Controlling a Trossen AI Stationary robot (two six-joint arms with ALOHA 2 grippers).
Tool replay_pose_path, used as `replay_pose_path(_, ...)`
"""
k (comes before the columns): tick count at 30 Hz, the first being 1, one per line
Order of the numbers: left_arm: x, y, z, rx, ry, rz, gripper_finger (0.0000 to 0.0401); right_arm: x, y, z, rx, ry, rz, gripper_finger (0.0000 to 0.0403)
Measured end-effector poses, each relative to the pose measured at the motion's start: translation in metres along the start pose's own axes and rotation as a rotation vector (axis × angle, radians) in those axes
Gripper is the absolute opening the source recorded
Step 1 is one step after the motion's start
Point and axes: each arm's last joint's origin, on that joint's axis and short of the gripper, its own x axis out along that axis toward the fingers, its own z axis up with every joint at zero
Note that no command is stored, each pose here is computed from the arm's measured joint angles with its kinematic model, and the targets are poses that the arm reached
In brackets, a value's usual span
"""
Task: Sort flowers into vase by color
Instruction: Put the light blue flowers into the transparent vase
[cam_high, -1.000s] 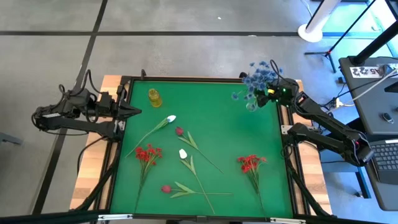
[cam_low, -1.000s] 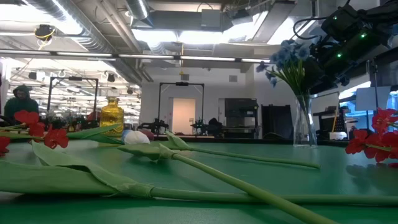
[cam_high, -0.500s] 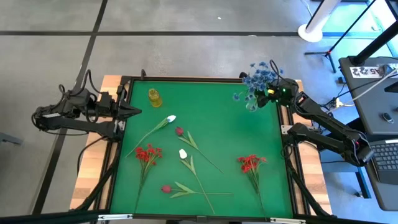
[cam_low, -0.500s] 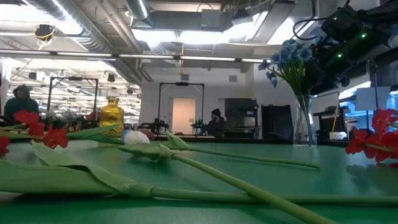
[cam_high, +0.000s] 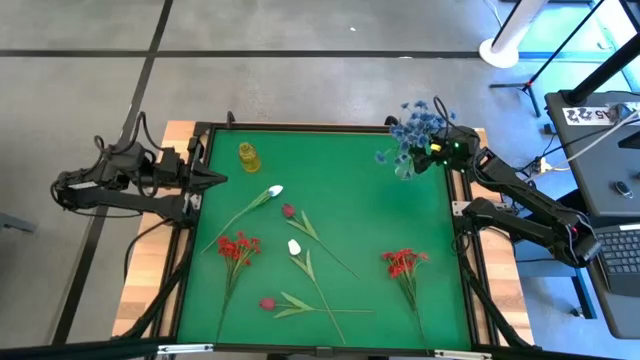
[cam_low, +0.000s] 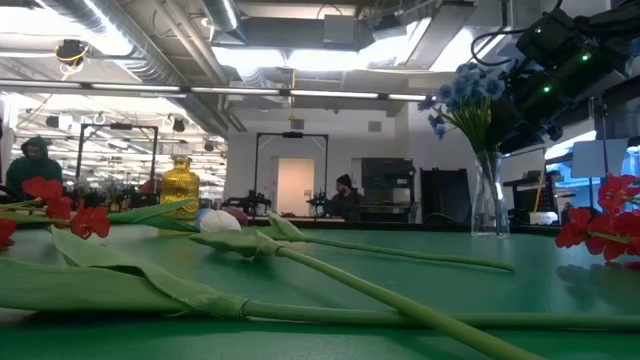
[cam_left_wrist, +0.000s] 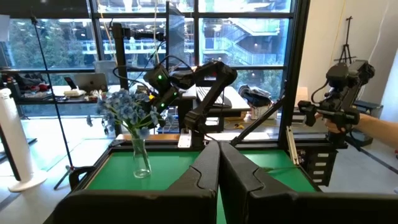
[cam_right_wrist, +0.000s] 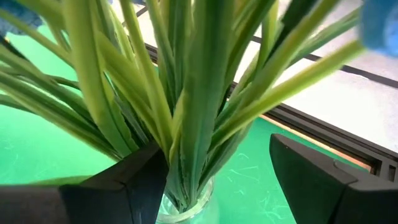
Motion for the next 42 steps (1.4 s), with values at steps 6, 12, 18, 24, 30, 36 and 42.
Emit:
replay_pose_path(6, 0.016, 0.001, 0.016, 0.016, -0.19, 0.054, 0.0, 0.0, 0.0, 0.0, 0.0, 0.0, 0.0, 0.0273)
replay_pose_path(12, 0.087, 0.004, 0.0, 0.084, -0.091, 0.074, 0.0, 0.0, 0.0, 0.0, 0.0, -0.002, 0.001, 0.0273)
replay_pose_path(18, 0.158, 0.019, -0.031, 0.081, 0.012, 0.13, 0.0, 0.0, 0.0, 0.0, 0.003, -0.003, 0.0, 0.0273)
replay_pose_path(24, 0.205, 0.042, -0.055, -0.034, 0.072, 0.035, 0.0, 0.0, 0.0, 0.001, 0.007, -0.006, 0.001, 0.0273)
replay_pose_path(30, 0.242, 0.061, -0.062, -0.07, 0.094, -0.016, 0.0, 0.0, 0.0, 0.001, 0.008, -0.006, 0.001, 0.0273)
replay_pose_path(36, 0.275, 0.076, -0.064, -0.074, 0.103, 0.003, 0.0, 0.0, 0.0, 0.001, 0.008, -0.007, 0.001, 0.0273)
replay_pose_path(42, 0.307, 0.097, -0.077, -0.107, 0.129, 0.041, 0.0, 0.0, 0.0, 0.001, 0.048, -0.007, 0.001, 0.0273)
